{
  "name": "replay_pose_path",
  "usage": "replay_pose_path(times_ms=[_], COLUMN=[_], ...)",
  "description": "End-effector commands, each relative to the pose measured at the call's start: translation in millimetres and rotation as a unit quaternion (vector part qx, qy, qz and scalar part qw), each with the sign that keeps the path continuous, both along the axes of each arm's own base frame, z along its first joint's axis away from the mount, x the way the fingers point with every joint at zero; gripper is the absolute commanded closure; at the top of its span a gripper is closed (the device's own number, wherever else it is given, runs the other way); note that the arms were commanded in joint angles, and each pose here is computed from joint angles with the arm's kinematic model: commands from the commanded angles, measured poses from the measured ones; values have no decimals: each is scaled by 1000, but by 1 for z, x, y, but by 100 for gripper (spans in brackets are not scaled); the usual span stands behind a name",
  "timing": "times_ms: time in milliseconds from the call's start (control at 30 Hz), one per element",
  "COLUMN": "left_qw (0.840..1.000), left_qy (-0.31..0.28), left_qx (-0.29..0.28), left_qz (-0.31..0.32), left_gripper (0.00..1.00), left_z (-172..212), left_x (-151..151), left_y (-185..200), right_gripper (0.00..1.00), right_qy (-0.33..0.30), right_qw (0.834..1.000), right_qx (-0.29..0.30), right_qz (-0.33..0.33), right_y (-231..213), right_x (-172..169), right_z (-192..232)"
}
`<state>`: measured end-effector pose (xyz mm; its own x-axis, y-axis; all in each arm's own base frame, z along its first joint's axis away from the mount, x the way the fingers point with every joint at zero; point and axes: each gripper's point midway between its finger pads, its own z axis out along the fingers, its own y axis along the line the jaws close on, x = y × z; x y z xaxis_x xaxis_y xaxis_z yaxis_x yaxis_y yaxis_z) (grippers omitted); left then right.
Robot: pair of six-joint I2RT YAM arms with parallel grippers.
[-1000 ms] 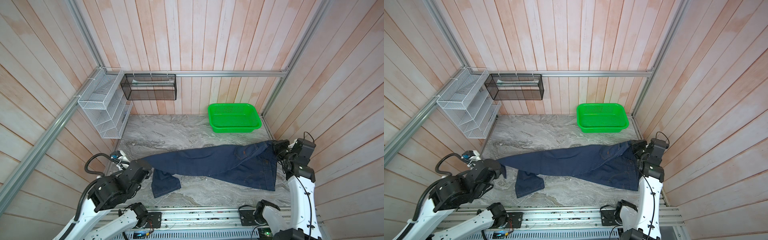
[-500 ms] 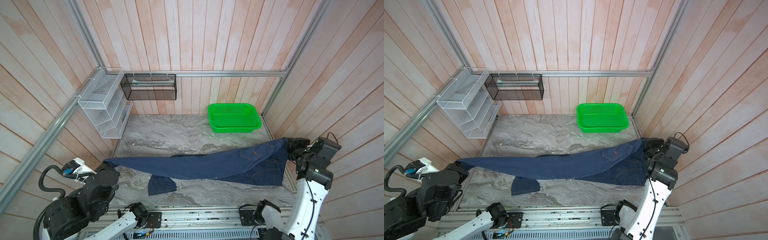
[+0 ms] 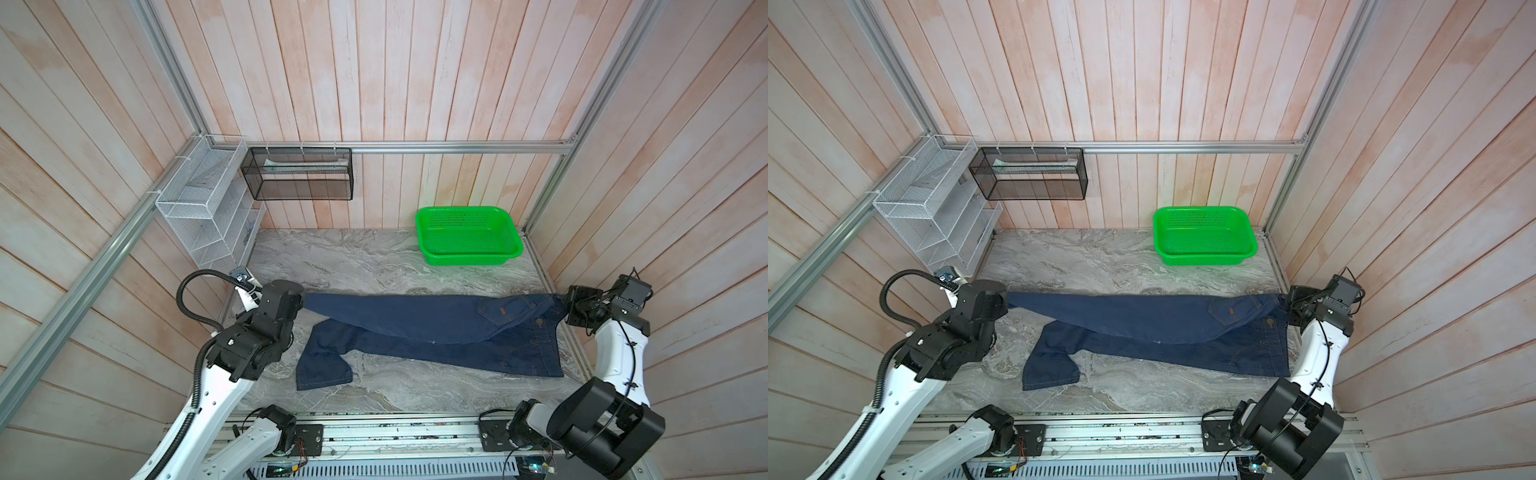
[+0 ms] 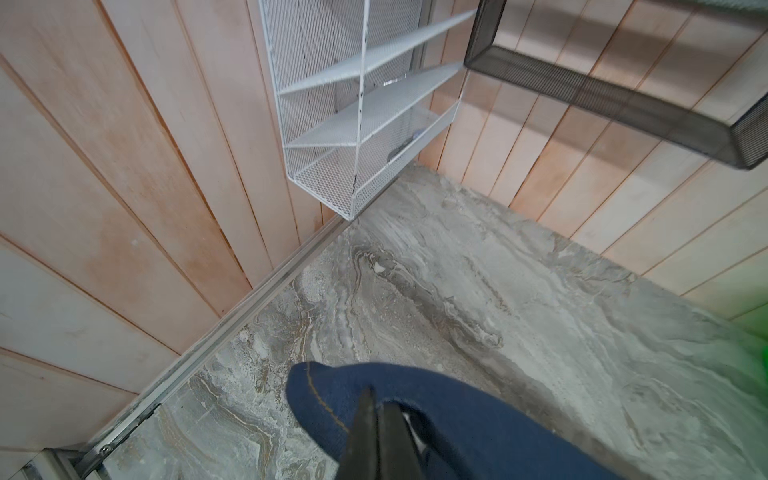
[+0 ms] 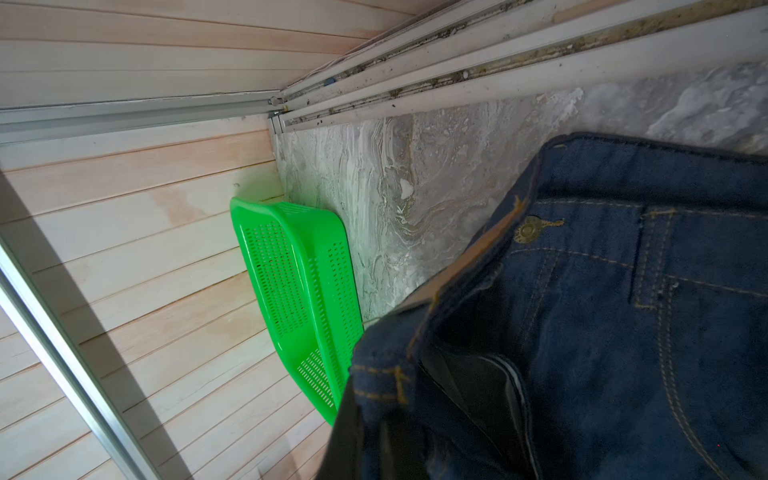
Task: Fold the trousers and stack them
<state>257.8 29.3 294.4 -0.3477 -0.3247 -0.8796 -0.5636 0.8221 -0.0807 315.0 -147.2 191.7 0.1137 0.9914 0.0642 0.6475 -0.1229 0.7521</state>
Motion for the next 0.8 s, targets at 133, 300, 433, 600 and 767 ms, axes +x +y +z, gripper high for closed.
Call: replay_pose_path(times_ms=[133, 300, 433, 600, 767], left_qw=[994, 994, 996, 995, 994], left_qy=[2, 12, -1, -41, -76], left_qx=[-49, -50, -60, -89, -83], left_qz=[-94, -99, -68, -15, 14], left_gripper=[100, 100, 100, 100, 100], left_z=[-13, -11, -1, 17, 43], left_x=[75, 93, 61, -4, -53], left_y=[-18, -13, 4, 27, 39], right_gripper=[100, 100, 100, 100, 100], right_qy=[-1, 0, -9, -5, -14], right_qw=[999, 999, 998, 997, 997], right_qx=[-33, -27, -34, -64, -77], right_qz=[5, 38, 50, 31, 0], right_y=[-13, -5, 6, 15, 35], right_x=[28, 43, 24, -27, -68], right_z=[-5, -7, -1, 21, 30])
